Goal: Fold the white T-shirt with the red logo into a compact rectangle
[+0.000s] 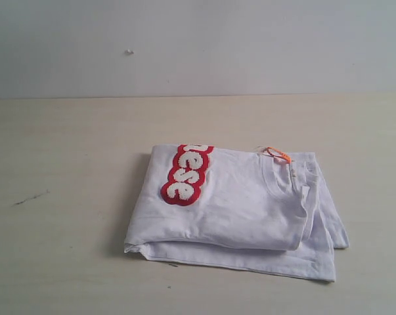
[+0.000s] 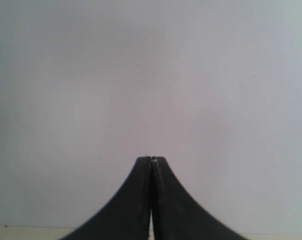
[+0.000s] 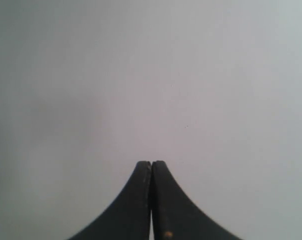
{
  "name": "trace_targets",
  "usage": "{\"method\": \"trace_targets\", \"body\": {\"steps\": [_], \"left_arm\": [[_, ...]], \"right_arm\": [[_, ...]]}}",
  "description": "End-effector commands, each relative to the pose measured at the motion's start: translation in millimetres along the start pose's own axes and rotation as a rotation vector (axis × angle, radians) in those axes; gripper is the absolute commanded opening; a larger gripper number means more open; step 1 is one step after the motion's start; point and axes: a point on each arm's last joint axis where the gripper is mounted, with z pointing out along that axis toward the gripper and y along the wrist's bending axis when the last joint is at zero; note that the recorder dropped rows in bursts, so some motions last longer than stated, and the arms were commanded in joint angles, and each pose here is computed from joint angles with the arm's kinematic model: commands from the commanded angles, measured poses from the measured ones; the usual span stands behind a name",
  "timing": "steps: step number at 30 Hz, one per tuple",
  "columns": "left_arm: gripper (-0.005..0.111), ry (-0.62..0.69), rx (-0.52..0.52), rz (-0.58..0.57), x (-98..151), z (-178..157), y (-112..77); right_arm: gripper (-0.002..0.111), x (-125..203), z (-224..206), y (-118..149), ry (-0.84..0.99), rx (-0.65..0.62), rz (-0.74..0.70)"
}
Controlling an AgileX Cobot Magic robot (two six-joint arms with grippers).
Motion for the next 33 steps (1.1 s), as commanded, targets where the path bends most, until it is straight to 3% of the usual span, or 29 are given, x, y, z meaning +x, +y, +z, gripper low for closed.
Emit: {"method": "trace_targets", "body": {"steps": [1, 6, 12, 15, 20, 33], "left_arm": [[0.000, 0.002, 0.004, 0.000, 1.4, 0.1, 0.3], [0.000, 0.002, 0.004, 0.000, 1.4, 0.1, 0.3], [0.000, 0.002, 0.004, 0.000, 1.4, 0.1, 0.3], [0.000, 0.002, 0.004, 0.000, 1.4, 0.1, 0.3], [0.000, 0.002, 0.004, 0.000, 1.4, 0.1, 0.3], [0.000, 0.002, 0.004, 0.000, 1.4, 0.1, 0.3]], "right_arm": [[0.000, -1.5, 0.2, -2.3, -0.030, 0.027, -0.004], [0.000, -3.6, -0.4, -9.7, -0.048, 0.111, -0.101], [0.000, 7.0, 2.8, -21.5, -0.083, 0.229, -0.063], [0.000, 34.5, 10.3, -26.4, -0.127, 0.262, -0.061], [0.000, 94.0, 15.0, -33.4, -0.008, 0.283, -0.048], [0.000, 164.9, 6.4, -40.1, 0.217, 0.345, -0.078]]}}
